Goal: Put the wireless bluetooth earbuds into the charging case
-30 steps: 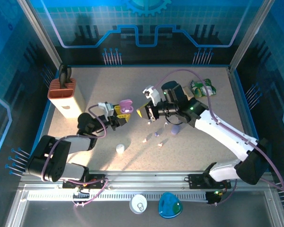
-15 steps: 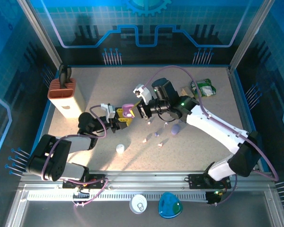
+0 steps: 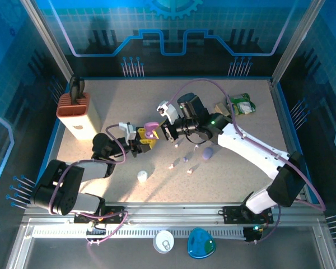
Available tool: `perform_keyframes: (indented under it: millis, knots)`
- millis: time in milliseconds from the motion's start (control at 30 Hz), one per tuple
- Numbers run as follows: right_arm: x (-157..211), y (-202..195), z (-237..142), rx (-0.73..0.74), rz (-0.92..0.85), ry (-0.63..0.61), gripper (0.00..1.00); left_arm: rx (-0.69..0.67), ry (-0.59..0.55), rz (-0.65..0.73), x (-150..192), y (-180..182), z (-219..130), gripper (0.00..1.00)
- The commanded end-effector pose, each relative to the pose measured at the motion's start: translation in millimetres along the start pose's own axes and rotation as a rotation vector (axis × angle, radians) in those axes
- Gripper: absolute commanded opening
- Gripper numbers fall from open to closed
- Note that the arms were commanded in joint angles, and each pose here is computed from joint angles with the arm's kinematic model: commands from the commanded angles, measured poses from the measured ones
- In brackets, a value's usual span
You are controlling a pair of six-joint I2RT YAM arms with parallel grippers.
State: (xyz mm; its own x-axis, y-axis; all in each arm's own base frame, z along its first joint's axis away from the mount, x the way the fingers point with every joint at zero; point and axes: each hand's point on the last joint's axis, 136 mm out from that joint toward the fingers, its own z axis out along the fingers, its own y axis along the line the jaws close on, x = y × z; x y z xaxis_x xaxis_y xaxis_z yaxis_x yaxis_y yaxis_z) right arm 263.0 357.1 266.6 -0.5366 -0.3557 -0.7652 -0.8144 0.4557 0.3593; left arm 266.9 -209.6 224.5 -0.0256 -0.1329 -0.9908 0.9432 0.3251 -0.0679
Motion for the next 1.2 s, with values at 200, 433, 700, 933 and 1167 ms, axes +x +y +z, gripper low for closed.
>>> perform_keyframes:
  millis: [200, 433, 700, 933, 1167]
  knots:
    - [4.1, -9.7, 4.8, 0.013, 0.017, 0.016, 0.19, 0.001, -0.051, 0.057, -21.2, -2.7, 2.0, 0.38]
    - [-1.2, -5.9, 0.0, 0.005, 0.011, 0.001, 0.29, -0.006, -0.052, 0.057, -21.1, -1.4, 2.2, 0.38]
    - [-15.2, -5.5, -13.9, 0.023, -0.009, -0.050, 0.53, -0.005, -0.048, 0.054, -19.4, -0.2, 2.9, 0.38]
    - [-24.0, -11.8, -15.2, 0.008, 0.016, -0.077, 0.69, 0.004, -0.046, 0.049, -19.0, -2.5, 2.4, 0.38]
    - [-32.9, -0.3, -12.0, -0.066, -0.010, -0.071, 0.72, 0.010, -0.045, 0.050, -19.1, -3.2, 2.6, 0.38]
